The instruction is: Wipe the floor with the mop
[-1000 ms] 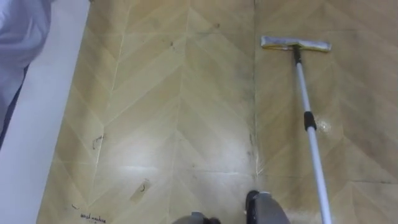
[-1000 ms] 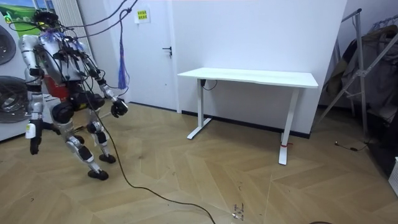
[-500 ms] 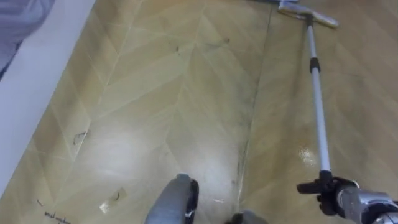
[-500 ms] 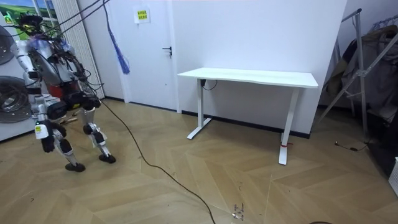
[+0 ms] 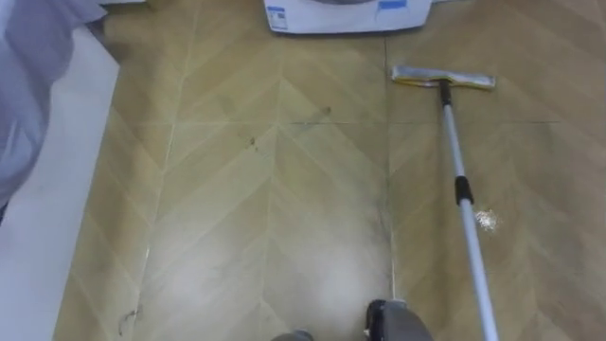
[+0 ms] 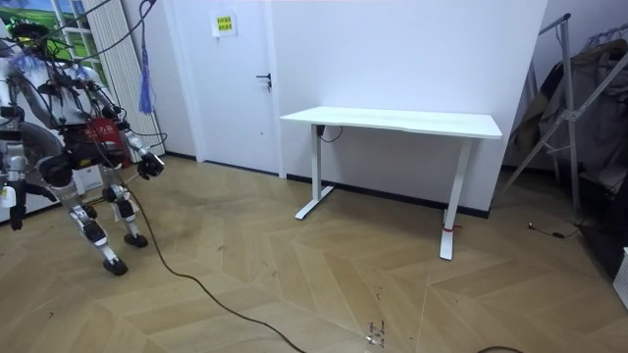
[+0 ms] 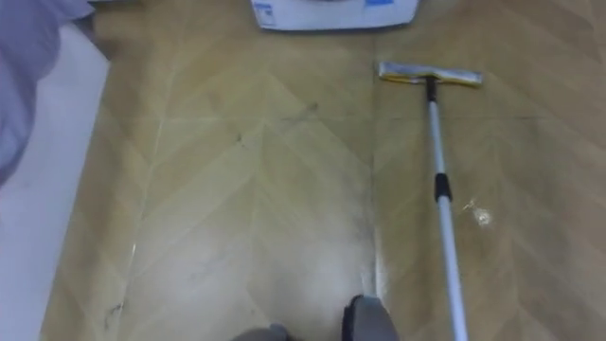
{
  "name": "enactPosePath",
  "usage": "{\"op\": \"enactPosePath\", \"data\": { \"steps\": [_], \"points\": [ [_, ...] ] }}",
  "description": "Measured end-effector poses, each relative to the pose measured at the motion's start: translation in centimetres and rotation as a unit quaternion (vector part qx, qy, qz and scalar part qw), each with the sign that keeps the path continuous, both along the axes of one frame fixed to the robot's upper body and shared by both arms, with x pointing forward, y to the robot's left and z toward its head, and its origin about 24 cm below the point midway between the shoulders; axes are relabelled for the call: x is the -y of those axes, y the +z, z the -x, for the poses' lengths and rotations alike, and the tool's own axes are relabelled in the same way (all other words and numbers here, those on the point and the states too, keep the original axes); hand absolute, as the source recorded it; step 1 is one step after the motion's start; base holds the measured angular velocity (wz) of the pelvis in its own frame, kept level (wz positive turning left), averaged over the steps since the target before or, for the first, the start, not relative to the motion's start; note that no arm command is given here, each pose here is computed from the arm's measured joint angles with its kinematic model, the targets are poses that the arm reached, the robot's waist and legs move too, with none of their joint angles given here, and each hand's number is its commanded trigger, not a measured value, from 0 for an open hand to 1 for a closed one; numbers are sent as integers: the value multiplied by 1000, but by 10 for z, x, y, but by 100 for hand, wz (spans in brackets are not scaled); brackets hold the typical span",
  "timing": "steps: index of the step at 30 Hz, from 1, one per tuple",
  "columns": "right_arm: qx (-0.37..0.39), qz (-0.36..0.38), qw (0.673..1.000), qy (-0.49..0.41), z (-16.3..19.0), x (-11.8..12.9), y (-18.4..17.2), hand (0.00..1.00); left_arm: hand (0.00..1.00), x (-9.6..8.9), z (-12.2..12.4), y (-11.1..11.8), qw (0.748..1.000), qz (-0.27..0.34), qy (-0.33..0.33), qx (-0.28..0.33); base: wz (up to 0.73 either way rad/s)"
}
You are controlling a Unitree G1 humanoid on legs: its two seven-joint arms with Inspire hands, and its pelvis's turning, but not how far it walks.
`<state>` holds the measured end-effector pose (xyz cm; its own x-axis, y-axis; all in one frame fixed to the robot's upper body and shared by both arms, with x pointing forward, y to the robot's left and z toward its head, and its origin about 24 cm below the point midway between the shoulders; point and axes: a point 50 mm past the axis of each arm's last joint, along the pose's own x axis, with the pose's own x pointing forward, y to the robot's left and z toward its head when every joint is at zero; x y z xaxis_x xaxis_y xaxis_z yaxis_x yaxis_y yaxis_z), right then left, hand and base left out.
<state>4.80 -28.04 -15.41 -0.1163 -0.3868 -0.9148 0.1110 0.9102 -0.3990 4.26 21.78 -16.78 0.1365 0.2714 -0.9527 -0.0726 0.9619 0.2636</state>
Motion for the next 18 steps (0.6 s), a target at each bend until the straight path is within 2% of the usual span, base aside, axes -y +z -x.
{"op": "enactPosePath", "data": {
  "steps": [4,7,12,18],
  "points": [
    [101,39,994,28,-101,19,34,100,0,-7,0,2,1000,-19,7,-3,23],
    [78,26,996,20,-95,18,32,100,0,-15,12,2,999,-26,1,-23,-6],
    [84,28,996,20,-88,26,32,100,0,-7,10,1,1000,9,-3,-19,7],
    [73,30,997,8,-48,27,18,100,0,0,11,-1,999,18,10,-25,16]
  ]
}}
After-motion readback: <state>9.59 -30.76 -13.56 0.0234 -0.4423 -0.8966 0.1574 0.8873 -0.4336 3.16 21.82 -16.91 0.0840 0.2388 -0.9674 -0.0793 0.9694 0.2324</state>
